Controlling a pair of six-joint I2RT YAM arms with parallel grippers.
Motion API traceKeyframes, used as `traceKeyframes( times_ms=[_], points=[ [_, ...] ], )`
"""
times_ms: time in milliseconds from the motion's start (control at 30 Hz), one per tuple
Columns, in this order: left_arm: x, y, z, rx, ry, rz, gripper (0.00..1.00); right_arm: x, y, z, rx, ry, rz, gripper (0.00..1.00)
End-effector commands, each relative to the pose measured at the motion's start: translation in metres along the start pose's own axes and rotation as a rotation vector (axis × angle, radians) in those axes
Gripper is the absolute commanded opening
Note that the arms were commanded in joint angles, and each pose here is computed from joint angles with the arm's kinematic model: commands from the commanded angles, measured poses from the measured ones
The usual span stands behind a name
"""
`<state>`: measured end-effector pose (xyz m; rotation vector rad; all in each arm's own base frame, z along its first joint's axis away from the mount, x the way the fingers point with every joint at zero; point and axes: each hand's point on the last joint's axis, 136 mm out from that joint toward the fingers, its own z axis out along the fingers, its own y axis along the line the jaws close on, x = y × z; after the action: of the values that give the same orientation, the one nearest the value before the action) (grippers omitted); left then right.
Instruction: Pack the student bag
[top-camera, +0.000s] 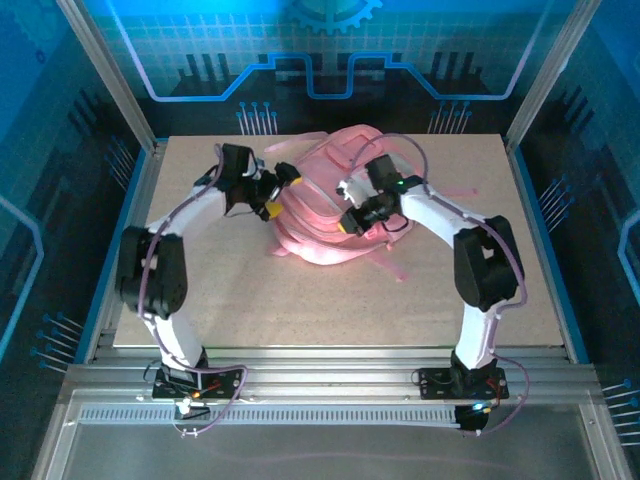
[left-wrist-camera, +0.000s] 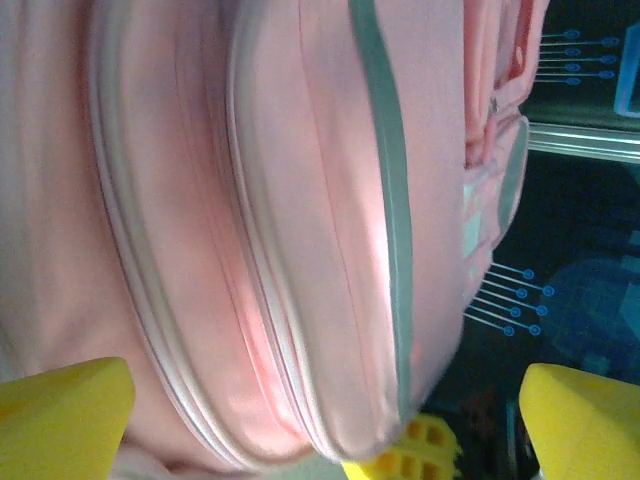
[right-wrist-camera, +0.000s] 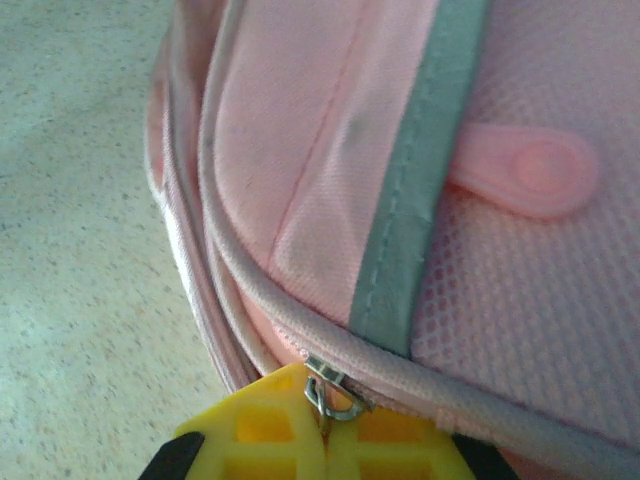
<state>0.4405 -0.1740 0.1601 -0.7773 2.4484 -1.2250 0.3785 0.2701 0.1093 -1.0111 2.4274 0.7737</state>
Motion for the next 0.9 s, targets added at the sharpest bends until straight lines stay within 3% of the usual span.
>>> traceKeyframes(
  times_ms=[0,133,233,333,433,467,667,800,833,867],
  points=[
    [0.023,-0.006,-0.004,0.068,-0.047,-0.076,0.99,-0.023,0.026,0.010,-0.077,-0.033,0.024,0.00],
    [0.041,0.010,0.018,0.104,-0.056,-0.164,0.95,-0.026,0.047,0.015,-0.124,-0.043,0.057,0.00],
    [0.047,0.015,0.042,0.105,-0.037,-0.172,0.84,-0.023,0.063,0.015,-0.157,-0.054,0.070,0.00],
    [0.044,0.018,0.062,0.128,-0.033,-0.185,0.50,-0.010,0.071,0.015,-0.148,-0.034,0.062,0.00],
    [0.038,0.022,0.068,0.121,-0.052,-0.179,0.05,0.010,0.048,0.014,-0.034,0.009,0.091,0.00],
    [0.038,0.025,0.068,0.109,-0.059,-0.175,0.00,0.018,0.035,0.012,0.019,0.032,0.110,0.00],
    [0.037,0.035,0.058,0.062,-0.074,-0.145,0.00,0.046,-0.021,-0.007,0.277,0.119,0.154,0.00],
    [0.033,0.034,0.052,0.069,-0.082,-0.146,0.00,0.040,-0.028,-0.017,0.327,0.101,0.149,0.00],
    [0.033,0.032,0.051,0.070,-0.079,-0.142,0.13,0.037,-0.024,-0.018,0.310,0.086,0.145,0.05],
    [0.032,0.028,0.049,0.070,-0.076,-0.125,0.34,0.034,-0.019,-0.020,0.284,0.064,0.141,0.18]
  ],
)
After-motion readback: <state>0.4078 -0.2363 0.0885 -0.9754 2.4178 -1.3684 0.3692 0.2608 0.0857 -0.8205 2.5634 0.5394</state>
